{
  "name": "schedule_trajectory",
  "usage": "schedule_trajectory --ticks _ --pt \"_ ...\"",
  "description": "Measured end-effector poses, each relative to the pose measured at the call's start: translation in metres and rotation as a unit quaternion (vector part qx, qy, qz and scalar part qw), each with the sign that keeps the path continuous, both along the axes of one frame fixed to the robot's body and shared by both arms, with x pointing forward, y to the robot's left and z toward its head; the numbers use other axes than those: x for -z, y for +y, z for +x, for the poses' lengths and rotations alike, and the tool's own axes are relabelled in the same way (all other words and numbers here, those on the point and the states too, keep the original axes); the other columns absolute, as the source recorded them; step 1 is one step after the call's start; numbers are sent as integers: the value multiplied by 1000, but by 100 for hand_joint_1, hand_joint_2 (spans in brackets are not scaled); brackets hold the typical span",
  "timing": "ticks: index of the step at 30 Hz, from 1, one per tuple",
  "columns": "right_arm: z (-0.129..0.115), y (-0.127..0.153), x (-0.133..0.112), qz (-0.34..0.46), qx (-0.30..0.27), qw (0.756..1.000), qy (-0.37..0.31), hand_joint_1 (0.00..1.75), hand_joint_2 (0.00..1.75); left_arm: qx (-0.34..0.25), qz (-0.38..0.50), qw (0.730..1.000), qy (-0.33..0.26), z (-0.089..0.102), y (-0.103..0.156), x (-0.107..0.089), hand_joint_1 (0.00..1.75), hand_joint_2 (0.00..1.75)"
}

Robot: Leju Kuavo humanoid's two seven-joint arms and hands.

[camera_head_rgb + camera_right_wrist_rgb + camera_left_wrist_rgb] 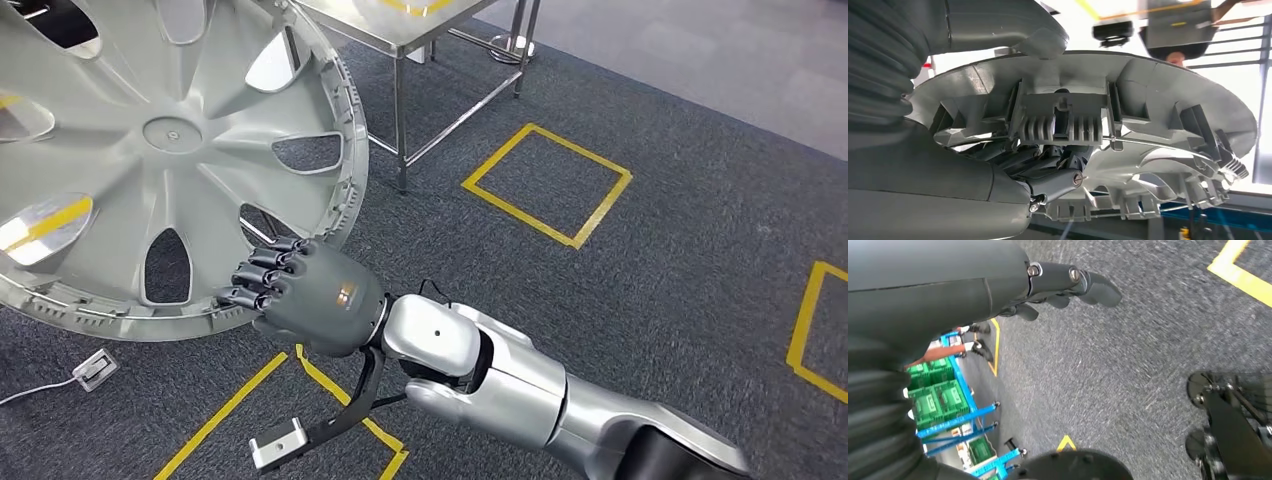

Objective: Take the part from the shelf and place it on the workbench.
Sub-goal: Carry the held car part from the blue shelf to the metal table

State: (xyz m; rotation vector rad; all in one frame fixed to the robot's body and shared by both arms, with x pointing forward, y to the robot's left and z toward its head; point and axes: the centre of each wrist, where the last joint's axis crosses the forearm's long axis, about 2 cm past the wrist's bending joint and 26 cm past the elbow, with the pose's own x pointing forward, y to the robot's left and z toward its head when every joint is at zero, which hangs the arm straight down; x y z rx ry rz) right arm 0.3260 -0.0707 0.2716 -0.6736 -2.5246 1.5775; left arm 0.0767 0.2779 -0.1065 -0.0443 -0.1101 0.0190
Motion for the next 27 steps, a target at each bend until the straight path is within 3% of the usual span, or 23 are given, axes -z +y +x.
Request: schedule_trajectory --ticks 27 --pt "-5 1 8 -2 -9 1000 6 175 175 -4 -1 1000 1 -2 -1 0 0 175"
